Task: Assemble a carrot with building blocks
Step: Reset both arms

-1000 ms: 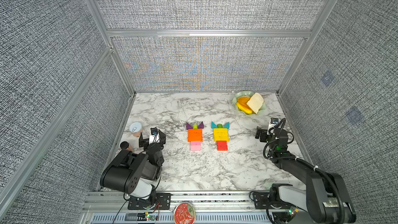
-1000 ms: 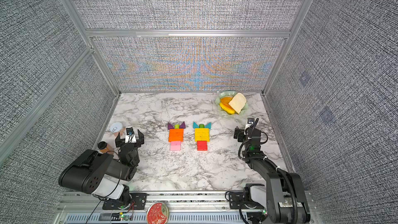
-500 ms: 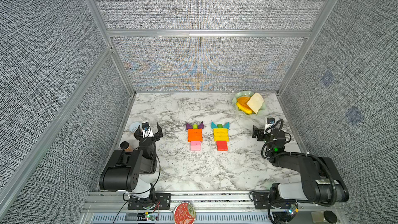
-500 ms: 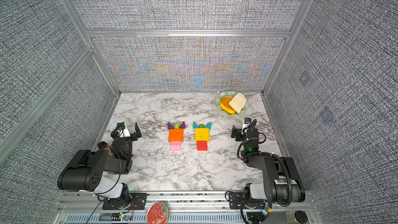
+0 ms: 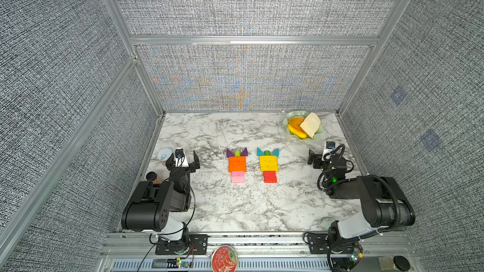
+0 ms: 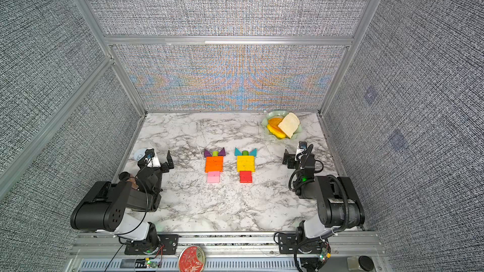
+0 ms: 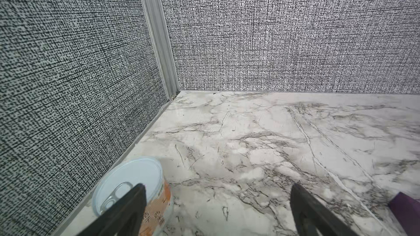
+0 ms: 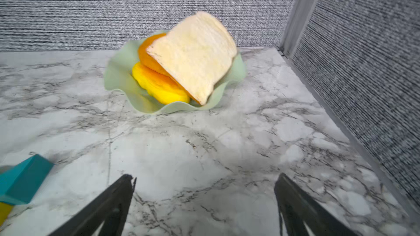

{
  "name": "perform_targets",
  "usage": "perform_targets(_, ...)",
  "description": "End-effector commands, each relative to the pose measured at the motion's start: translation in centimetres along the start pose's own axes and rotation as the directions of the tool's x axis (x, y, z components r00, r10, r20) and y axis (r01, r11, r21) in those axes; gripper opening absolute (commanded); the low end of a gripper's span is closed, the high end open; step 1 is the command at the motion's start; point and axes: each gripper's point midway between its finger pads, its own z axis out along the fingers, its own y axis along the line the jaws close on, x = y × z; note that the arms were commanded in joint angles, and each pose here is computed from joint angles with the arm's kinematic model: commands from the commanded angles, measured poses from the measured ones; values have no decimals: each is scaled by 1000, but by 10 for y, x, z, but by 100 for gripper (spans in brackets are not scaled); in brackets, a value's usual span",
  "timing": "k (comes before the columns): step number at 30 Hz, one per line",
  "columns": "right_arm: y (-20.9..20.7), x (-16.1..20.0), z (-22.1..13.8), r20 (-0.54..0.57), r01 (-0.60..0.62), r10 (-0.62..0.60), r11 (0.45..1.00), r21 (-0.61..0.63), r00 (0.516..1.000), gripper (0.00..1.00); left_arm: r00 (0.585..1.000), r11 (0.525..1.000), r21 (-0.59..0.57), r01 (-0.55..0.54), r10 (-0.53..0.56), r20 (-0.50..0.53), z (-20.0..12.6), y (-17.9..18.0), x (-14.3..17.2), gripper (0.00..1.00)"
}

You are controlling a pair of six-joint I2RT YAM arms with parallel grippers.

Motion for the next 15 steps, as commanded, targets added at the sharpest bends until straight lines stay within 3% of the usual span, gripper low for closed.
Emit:
perform_targets(1,1,-1,0,3,-9,9,1000,-7,1000,99,1000,1000,2,1,-1,12,1,0,-3,99)
perform_targets(15,2,0,-2,8,8,-9,1000,12,1000,99,1000,1000,3,0,0,12,1,0,-3,99)
